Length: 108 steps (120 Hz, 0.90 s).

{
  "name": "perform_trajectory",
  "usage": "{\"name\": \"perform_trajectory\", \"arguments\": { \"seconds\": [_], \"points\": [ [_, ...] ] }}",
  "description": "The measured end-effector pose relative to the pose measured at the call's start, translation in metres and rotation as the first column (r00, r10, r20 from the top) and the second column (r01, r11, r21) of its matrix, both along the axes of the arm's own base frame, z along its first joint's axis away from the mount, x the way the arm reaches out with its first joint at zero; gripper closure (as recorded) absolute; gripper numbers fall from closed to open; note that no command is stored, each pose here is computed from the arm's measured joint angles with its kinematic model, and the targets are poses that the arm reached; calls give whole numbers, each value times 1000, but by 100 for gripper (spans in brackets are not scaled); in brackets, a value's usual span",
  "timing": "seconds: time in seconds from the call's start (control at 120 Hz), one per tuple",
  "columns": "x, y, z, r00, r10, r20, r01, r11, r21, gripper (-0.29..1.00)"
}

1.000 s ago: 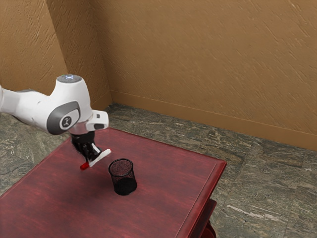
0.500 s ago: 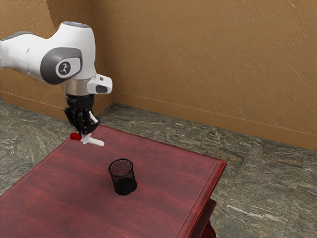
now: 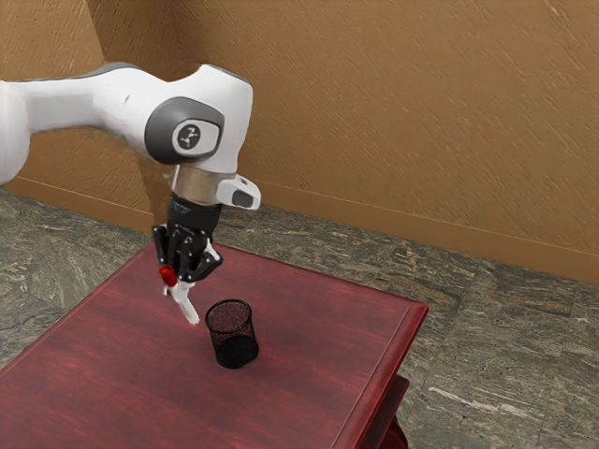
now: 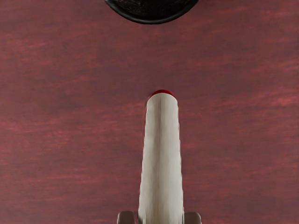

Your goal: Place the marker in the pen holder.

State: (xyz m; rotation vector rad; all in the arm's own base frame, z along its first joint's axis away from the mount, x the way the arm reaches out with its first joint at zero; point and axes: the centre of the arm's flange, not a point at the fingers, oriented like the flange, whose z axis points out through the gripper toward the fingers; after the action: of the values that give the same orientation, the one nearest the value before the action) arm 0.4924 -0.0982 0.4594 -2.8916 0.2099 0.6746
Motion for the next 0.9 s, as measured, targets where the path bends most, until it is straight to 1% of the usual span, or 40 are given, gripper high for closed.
{"name": "perform_trajectory", "arguments": {
  "seconds": [0.1,0.217,0.483,0.767,0.9],
  "points": [
    [5,-10,-2,1000,-3,-5,3,1000,6,79],
    [20,-20,0,1000,-4,4,4,1000,5,79],
    [48,-16,-31,999,25,-35,-24,999,27,79],
    [81,-13,-54,998,52,-42,-51,998,25,79],
    [92,-12,-77,996,64,-69,-62,998,28,79]
  ]
}}
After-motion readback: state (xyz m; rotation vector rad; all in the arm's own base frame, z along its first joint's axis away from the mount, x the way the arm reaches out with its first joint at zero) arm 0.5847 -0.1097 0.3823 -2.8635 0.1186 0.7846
